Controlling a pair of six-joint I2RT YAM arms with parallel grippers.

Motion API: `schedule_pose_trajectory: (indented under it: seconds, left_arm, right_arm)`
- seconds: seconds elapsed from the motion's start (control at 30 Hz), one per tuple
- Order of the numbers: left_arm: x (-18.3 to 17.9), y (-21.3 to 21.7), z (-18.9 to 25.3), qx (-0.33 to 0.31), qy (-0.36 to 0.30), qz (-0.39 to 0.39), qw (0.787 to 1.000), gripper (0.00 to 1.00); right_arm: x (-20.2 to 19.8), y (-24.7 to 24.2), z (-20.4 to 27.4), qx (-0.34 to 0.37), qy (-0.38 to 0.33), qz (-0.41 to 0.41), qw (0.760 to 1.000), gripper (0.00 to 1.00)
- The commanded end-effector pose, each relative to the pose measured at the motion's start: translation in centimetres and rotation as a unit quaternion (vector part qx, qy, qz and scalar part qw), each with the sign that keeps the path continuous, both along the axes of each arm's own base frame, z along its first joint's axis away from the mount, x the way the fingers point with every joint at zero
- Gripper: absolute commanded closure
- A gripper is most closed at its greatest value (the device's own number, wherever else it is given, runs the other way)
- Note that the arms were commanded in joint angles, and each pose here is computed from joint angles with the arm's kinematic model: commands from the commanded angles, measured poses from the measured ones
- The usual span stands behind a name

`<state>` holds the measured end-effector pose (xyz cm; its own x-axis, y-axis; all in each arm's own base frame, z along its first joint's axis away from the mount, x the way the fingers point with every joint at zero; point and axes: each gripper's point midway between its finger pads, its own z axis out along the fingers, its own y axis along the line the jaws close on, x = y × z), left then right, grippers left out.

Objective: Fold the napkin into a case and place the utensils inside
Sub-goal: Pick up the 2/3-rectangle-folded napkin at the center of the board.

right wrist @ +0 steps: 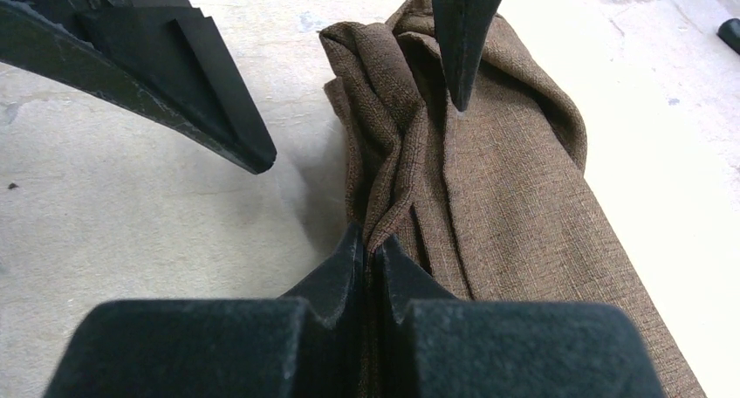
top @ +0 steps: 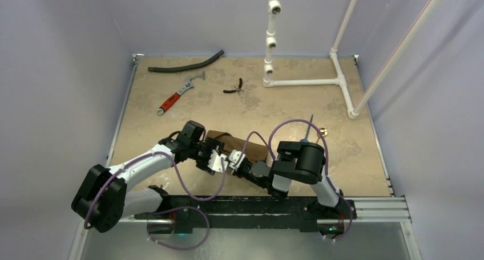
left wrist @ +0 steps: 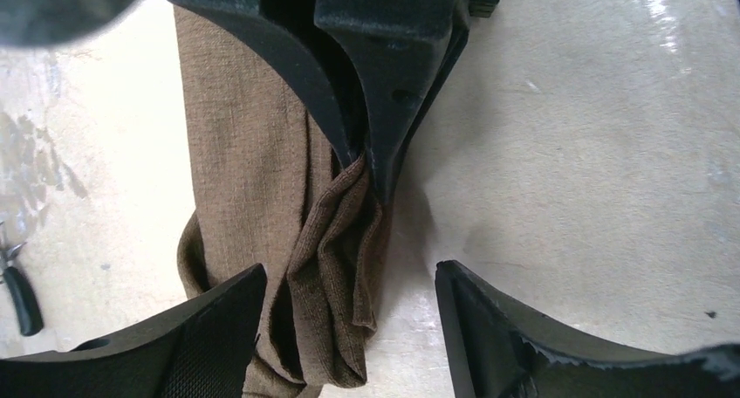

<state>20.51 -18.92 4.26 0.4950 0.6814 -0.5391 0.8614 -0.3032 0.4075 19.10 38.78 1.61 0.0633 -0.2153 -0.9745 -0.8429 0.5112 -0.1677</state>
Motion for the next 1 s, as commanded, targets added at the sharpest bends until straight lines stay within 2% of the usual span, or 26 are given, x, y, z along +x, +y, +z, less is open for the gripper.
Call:
schedule_pose_trajectory:
  seconds: [0.0,0.2,0.4,0.6,0.73,0.97]
  left_arm:
    - [1.3,5.0,-3.4,0.11,-0.015,0.073,0.991,0.31]
    - [0.8,5.8,-4.9,0.128,0.002,0.066,0.99,0.51]
    - [1.2,6.2,-5.3,0.128,0.006,0.072,0.989,0.56]
    - [1.1,6.1,-4.8,0.131,0.022,0.068,0.989,0.85]
    - [1.3,5.5,-4.0,0.117,0.03,0.073,0.99,0.89]
    - [1.3,4.6,-2.7,0.097,0.049,0.083,0.991,0.92]
  right_arm:
    - [0.2,0.4,12.0,0.227,-0.074,-0.005,0.971,1.0]
    - [0.2,0.3,12.1,0.229,-0.074,-0.005,0.97,1.0]
    - [0.1,0.3,12.0,0.23,-0.073,-0.002,0.97,1.0]
    - [-0.2,0.1,12.8,0.238,-0.073,0.004,0.968,1.0]
    - [-0.4,-0.1,13.4,0.246,-0.07,0.006,0.967,0.92]
    - [-1.8,0.5,13.9,0.274,-0.029,0.047,0.96,0.9]
